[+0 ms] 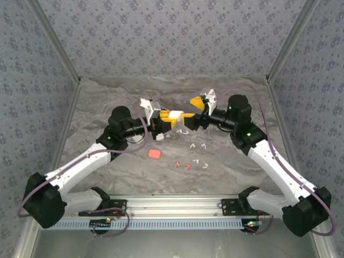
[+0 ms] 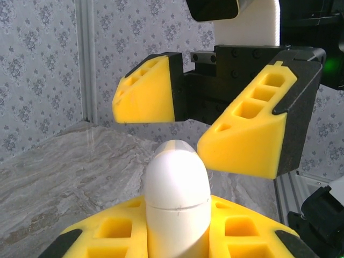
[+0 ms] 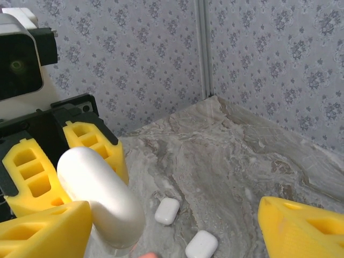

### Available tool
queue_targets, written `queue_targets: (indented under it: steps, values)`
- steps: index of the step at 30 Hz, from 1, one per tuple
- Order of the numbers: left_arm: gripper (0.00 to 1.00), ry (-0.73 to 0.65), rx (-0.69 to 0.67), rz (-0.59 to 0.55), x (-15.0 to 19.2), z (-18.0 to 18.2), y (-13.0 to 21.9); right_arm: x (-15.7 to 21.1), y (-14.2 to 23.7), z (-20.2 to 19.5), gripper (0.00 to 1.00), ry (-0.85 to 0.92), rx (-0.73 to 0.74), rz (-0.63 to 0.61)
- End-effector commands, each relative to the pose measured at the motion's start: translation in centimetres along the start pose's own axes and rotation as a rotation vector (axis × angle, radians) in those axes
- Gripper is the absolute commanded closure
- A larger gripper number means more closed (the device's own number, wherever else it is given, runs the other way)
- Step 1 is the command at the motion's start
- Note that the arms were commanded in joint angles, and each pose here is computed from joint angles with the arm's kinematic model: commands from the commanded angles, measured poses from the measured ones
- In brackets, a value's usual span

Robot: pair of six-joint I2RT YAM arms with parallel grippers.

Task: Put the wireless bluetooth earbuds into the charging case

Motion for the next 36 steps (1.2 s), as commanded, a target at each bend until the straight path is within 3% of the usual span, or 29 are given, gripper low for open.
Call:
queue_targets:
  steps: [1, 15, 25, 31, 36]
  values:
    - [1.0, -0.062, 0.049, -0.052, -2.2, -1.3, 0.3, -1.6, -0.1, -0.6, 0.18, 0.027, 0.047, -0.03]
    - [1.0, -0.07, 0.037, -0.045, -2.1, -1.1, 0.3, -2.4, -0.5, -1.0, 0.18, 0.011, 0.054, -0.022]
    - [1.0, -0.187, -0.029, -0.073, -0.7, -0.6, 0.7, -3.2, 3.9, -2.4, 0.17, -0.16, 0.19, -0.021]
    - [1.0, -0.285, -0.076, -0.094, 0.1, -1.1, 1.7, 2.8, 6.6, -7.7, 0.18, -0.432, 0.464, 0.141]
    - [1.0, -0.301, -0.055, -0.102, -0.3, -2.0, 2.3, 10.9, 7.8, -10.7, 0.2, -0.587, 0.654, 0.409]
Point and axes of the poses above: each hand's point on the last joint's axis, 136 mm out from that joint toward the fingers, its own y axis back along the fingers, its own z axis along the line the jaws close on, x = y × z, the point moved 1 cm from there along y, back along the fingers, and after that the axes turned 8 degrees about -y, right-handed, at the moved point
